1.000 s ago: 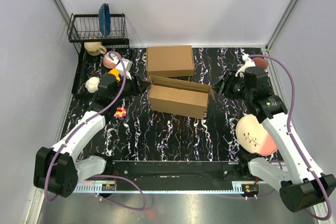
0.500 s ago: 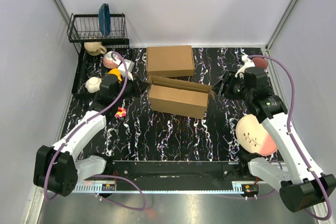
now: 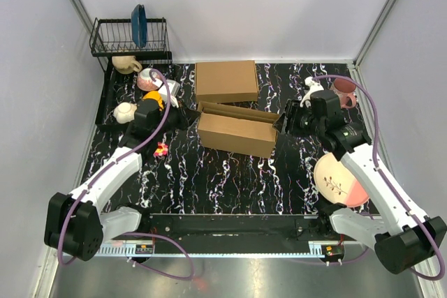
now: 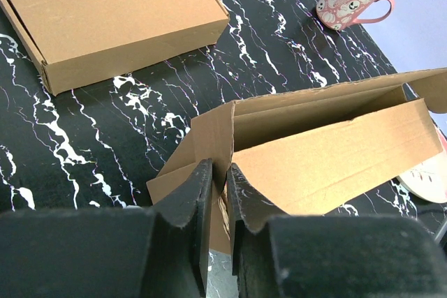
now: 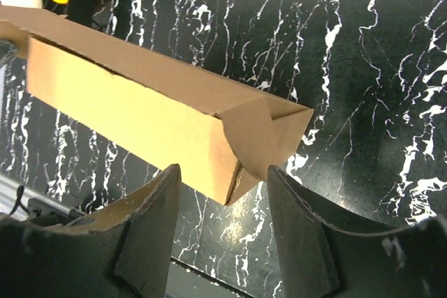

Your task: Fold the paper box

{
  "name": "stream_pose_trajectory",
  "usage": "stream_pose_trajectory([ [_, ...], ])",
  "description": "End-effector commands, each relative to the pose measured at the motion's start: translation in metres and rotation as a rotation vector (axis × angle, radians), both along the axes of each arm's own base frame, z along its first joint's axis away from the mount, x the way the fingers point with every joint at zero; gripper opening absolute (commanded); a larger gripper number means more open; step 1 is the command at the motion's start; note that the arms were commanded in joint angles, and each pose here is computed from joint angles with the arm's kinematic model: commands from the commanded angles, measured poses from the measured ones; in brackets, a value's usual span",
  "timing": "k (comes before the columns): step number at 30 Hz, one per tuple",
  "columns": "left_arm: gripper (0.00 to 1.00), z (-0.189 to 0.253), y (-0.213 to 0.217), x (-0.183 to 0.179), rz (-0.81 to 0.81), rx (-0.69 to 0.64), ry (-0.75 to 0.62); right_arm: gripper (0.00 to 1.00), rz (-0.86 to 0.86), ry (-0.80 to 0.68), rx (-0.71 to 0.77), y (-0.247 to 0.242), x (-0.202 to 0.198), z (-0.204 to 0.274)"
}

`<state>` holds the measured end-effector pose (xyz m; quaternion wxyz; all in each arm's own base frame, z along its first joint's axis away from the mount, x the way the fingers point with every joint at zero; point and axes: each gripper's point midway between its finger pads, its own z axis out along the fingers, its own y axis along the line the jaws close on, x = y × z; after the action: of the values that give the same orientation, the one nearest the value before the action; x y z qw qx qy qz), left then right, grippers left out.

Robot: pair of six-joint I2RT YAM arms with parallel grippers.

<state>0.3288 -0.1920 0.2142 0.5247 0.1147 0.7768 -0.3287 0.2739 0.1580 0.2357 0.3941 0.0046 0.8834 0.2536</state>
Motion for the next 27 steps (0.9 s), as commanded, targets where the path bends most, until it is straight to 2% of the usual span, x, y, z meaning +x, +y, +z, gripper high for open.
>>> stream_pose_trajectory([
  [1,0.15,0.028,-0.002,0.009,0.017,-0.026,-0.060,0.58,-0.046,-0.020,-0.080,-0.008,0.008,-0.004],
  [5,0.15,0.027,-0.002,0.008,0.014,-0.024,-0.054,0.52,-0.105,-0.004,-0.128,-0.019,0.015,-0.011],
  [9,0.14,0.027,-0.002,0.008,0.014,-0.028,-0.051,0.40,-0.108,-0.001,-0.122,-0.016,0.019,-0.010],
  [15,0.13,0.026,-0.004,0.008,0.006,-0.031,-0.047,0.33,-0.101,0.007,-0.103,-0.009,0.026,-0.011],
  [20,0.13,0.025,-0.005,0.008,0.001,-0.031,-0.042,0.21,-0.084,0.006,-0.078,-0.001,0.029,-0.006],
  [27,0.13,0.025,-0.005,0.008,0.002,-0.026,-0.040,0.13,-0.067,0.005,-0.036,0.006,0.029,0.005],
])
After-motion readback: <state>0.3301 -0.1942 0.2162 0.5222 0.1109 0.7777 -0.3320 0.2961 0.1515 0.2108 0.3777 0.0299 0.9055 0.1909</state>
